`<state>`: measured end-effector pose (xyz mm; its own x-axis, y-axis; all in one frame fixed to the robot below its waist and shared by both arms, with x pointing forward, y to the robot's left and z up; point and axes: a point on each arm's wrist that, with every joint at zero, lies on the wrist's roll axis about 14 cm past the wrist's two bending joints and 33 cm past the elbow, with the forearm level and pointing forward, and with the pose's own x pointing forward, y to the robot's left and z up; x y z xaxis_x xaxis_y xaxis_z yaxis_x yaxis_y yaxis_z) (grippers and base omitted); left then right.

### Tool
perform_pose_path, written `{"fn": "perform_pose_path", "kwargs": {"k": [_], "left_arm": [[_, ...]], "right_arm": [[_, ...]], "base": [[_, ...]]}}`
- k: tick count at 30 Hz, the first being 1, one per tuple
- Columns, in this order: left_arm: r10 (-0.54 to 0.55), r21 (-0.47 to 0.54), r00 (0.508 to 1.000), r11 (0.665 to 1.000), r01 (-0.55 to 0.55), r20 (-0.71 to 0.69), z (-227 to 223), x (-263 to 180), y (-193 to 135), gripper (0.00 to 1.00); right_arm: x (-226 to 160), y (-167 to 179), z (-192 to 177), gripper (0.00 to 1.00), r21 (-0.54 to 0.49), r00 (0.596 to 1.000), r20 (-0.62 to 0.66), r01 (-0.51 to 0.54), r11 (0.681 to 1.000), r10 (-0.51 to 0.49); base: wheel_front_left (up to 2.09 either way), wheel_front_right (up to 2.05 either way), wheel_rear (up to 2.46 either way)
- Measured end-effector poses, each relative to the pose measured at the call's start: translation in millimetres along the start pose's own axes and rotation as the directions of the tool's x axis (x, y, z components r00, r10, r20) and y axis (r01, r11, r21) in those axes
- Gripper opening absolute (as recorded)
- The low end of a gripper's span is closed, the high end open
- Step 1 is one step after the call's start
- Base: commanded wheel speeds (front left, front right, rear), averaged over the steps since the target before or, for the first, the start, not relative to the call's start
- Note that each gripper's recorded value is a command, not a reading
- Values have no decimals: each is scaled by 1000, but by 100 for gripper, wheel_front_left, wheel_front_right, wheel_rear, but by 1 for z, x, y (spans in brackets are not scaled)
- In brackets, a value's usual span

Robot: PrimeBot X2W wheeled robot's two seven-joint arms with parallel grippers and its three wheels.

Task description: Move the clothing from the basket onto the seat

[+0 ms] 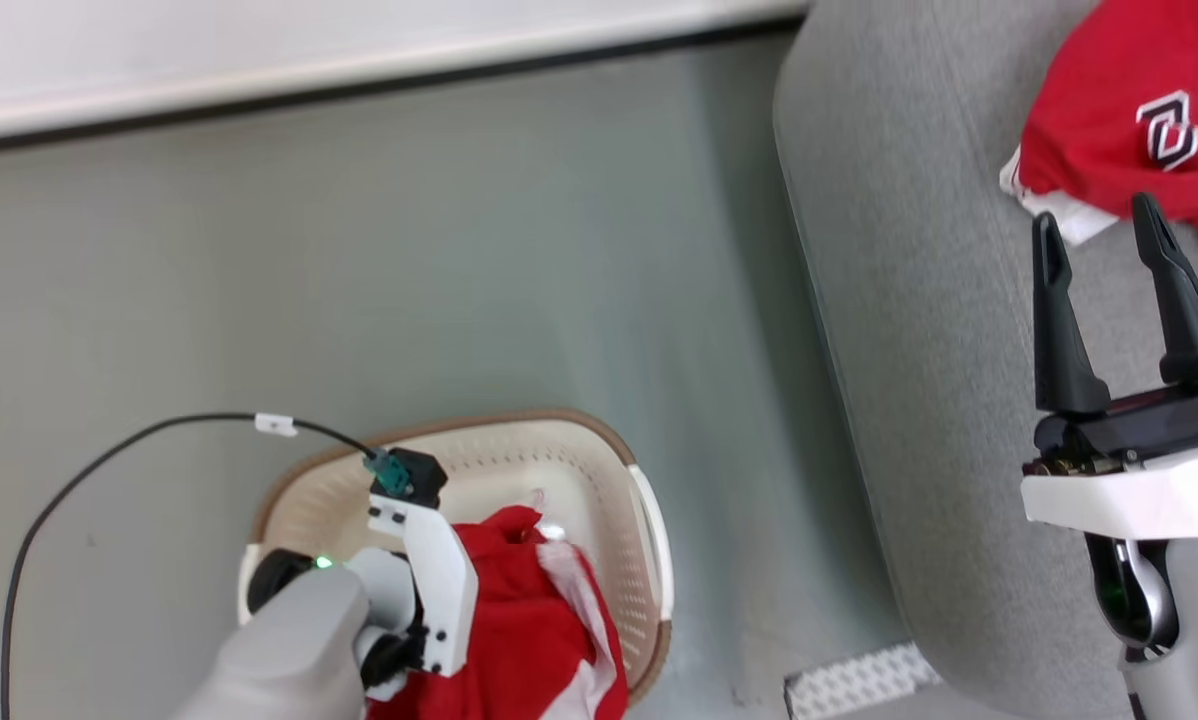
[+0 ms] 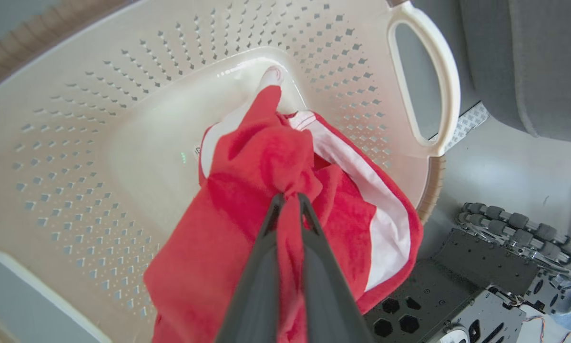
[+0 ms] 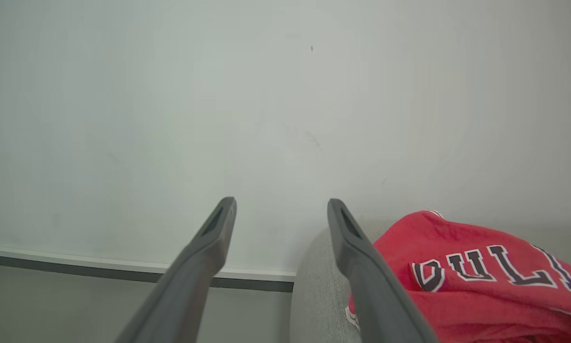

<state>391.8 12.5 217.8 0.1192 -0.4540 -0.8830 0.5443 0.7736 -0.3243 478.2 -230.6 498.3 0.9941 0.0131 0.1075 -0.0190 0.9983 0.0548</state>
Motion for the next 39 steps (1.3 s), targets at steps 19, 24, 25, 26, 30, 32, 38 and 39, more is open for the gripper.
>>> {"fn": "perform_pose_path", "kwargs": {"k": [19, 24, 25, 26, 30, 32, 38, 39], "left_arm": [[-14, 31, 912, 1000, 1, 410, 53, -96, -48, 0], [-18, 33, 842, 999, 0, 539, 73, -127, -57, 0], [-20, 34, 826, 999, 2, 564, 77, -133, -59, 0], [-23, 37, 807, 999, 1, 590, 81, -140, -61, 0], [-32, 46, 723, 999, 1, 690, 98, -168, -67, 0], [-38, 51, 679, 999, 2, 733, 106, -182, -70, 0], [-52, 95, 505, 994, -59, 861, 137, -236, -81, 0], [-58, 106, 477, 992, -73, 877, 142, -245, -85, 0]], "right_arm": [[-34, 19, 61, 100, 0, 992, 106, -72, 997, 72], [-43, 27, 74, 100, 2, 986, 135, -97, 995, 96], [-44, 29, 76, 100, 3, 985, 139, -102, 995, 101], [-46, 31, 77, 100, 4, 984, 142, -107, 994, 105], [-53, 38, 81, 100, 8, 981, 147, -126, 992, 123], [-56, 41, 79, 100, 13, 981, 142, -136, 991, 133], [-67, 50, 80, 100, 20, 978, 140, -159, 987, 155], [-68, 51, 81, 100, 22, 978, 140, -161, 987, 156]], "base": [[0, 0, 0], [0, 0, 0], [0, 0, 0], [0, 0, 0], [0, 0, 0], [0, 0, 0], [0, 0, 0], [0, 0, 0]]}}
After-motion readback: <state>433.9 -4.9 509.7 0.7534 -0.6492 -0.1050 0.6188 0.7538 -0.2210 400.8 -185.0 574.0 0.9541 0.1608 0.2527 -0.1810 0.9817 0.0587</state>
